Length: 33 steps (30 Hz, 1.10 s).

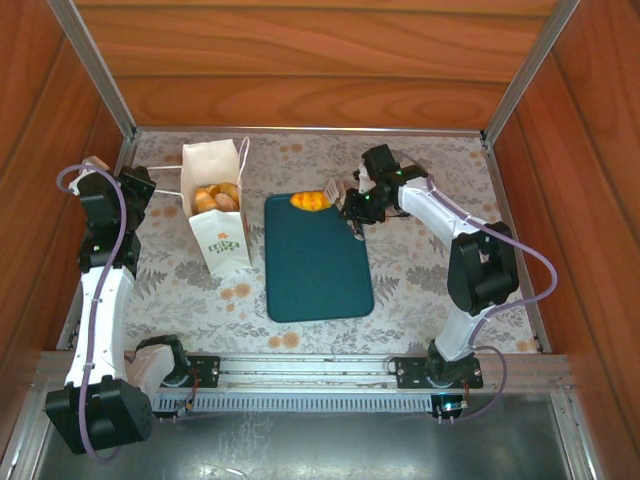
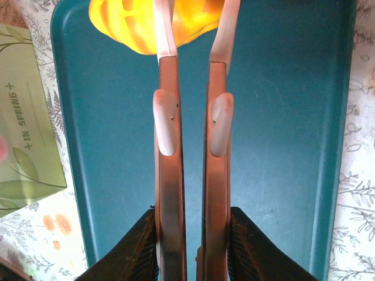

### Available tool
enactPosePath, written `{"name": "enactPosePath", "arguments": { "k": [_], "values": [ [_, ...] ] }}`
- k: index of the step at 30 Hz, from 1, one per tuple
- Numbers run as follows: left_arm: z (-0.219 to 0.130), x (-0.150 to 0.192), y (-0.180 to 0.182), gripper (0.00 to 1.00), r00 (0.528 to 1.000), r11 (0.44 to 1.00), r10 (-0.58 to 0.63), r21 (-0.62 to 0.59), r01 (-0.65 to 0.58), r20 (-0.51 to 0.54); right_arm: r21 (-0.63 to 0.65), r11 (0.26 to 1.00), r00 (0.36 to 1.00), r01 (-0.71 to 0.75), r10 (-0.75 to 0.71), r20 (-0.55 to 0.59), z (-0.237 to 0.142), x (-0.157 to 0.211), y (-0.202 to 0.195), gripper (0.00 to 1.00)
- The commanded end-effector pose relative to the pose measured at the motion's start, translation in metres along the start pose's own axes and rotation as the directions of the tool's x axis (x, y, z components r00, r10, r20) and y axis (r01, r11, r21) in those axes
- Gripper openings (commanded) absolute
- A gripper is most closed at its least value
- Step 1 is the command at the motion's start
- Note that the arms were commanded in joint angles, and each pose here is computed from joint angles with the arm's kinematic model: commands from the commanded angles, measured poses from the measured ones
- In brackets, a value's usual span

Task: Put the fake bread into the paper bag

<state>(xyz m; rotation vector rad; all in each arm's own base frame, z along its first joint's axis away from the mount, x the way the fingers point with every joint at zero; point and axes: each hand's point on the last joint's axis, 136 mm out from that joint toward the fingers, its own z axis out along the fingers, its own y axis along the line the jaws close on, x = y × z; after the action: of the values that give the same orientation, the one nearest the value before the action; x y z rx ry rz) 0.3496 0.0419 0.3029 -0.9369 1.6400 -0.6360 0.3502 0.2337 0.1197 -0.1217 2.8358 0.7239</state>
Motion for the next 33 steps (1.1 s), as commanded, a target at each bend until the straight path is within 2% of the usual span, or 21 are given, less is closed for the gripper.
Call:
{"name": "enactPosePath", "arguments": {
  "k": [1, 18, 27, 33],
  "values": [
    [-0.003, -0.009, -0.010, 0.00, 1.000, 1.000, -0.006, 0.024, 0.006, 0.020, -0.094, 0.996, 1.000, -0.005, 0.008, 0.027, -0.021, 0.001, 0.019, 0.32],
    [-0.001, -0.009, -0.010, 0.00, 1.000, 1.000, -0.006, 0.024, 0.006, 0.018, -0.210, 0.978, 1.000, -0.014, 0.019, 0.020, -0.055, 0.035, 0.041, 0.31],
    [-0.002, -0.008, -0.010, 0.00, 1.000, 1.000, -0.008, 0.024, 0.008, 0.017, -0.084, 0.977, 0.979, 0.196, -0.191, 0.070, -0.065, 0.029, 0.042, 0.34],
    [-0.002, -0.008, -0.010, 0.00, 1.000, 1.000, -0.009, 0.024, 0.009, 0.017, 0.006, 0.980, 0.977, 0.200, -0.200, 0.074, -0.055, 0.014, 0.029, 0.33]
  ]
}}
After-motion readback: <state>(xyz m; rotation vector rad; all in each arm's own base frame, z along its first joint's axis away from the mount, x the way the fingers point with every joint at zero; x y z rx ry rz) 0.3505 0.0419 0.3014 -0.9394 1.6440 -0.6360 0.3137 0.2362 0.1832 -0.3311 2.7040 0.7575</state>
